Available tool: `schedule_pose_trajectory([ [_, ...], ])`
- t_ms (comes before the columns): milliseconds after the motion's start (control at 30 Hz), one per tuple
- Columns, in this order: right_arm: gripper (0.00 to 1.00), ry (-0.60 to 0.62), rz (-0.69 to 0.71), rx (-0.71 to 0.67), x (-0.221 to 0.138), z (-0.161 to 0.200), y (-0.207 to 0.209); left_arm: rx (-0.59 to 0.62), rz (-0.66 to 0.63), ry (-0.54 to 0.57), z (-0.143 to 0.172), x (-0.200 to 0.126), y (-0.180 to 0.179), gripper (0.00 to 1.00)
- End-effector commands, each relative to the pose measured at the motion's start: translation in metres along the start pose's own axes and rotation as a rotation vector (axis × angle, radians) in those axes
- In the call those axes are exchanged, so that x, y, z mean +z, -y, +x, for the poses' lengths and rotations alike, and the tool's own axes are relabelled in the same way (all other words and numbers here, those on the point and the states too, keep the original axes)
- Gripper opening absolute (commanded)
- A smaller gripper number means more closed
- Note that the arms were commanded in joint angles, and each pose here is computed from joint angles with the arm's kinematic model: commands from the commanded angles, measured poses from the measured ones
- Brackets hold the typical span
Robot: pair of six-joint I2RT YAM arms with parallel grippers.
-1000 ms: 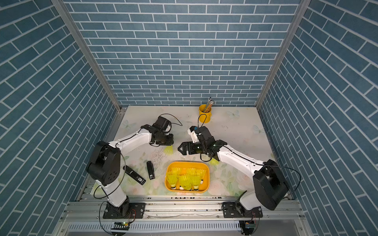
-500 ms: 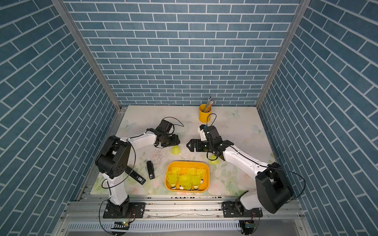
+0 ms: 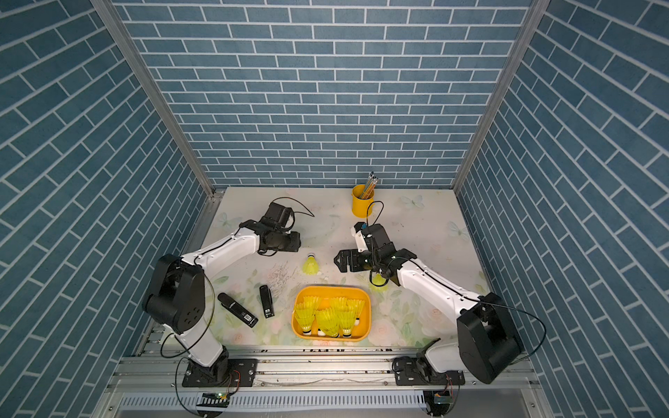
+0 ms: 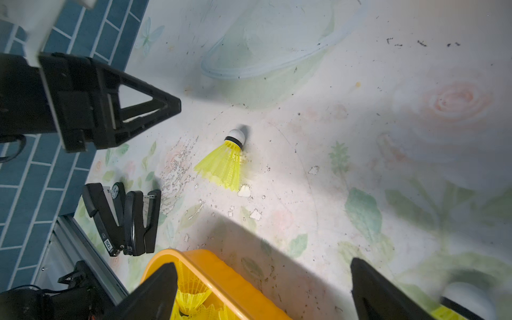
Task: Put the shuttlecocks into the storage box
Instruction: Place the shuttlecock at the center of the board, then pick up the shuttlecock at the center of the board.
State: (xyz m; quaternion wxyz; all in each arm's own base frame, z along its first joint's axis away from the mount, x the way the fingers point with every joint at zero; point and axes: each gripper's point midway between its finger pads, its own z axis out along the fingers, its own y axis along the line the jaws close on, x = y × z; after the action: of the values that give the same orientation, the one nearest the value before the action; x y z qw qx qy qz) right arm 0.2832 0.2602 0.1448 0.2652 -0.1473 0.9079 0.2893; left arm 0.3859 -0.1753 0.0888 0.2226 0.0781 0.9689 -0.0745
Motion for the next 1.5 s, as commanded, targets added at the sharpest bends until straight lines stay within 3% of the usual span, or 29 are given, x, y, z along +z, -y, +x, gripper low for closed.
schedule_pose_trajectory([
  [0,1.0,0.019,0.018,-0.055,-0.009,-0.007,0.0,0.155,-0.145,-0.124,0.034,0.009,-0.028,0.51],
  [300,1.0,0.02,-0.013,-0.062,-0.007,-0.011,-0.007,0.328,-0.157,-0.142,0.05,0.044,-0.01,0.62],
  [567,1.0,0.007,-0.031,-0.039,-0.002,-0.003,-0.003,0.372,-0.103,-0.065,0.028,0.051,0.025,0.67],
  [900,1.0,0.029,-0.116,0.125,0.007,-0.019,0.023,0.466,-0.053,-0.083,0.023,0.069,0.057,0.7],
  [1167,1.0,0.029,-0.15,0.164,0.012,-0.019,0.028,0.527,-0.066,-0.025,0.005,0.071,0.069,0.74],
  [1467,1.0,0.027,-0.157,0.18,0.012,-0.018,0.034,0.624,-0.08,-0.02,-0.008,0.091,0.072,0.71],
])
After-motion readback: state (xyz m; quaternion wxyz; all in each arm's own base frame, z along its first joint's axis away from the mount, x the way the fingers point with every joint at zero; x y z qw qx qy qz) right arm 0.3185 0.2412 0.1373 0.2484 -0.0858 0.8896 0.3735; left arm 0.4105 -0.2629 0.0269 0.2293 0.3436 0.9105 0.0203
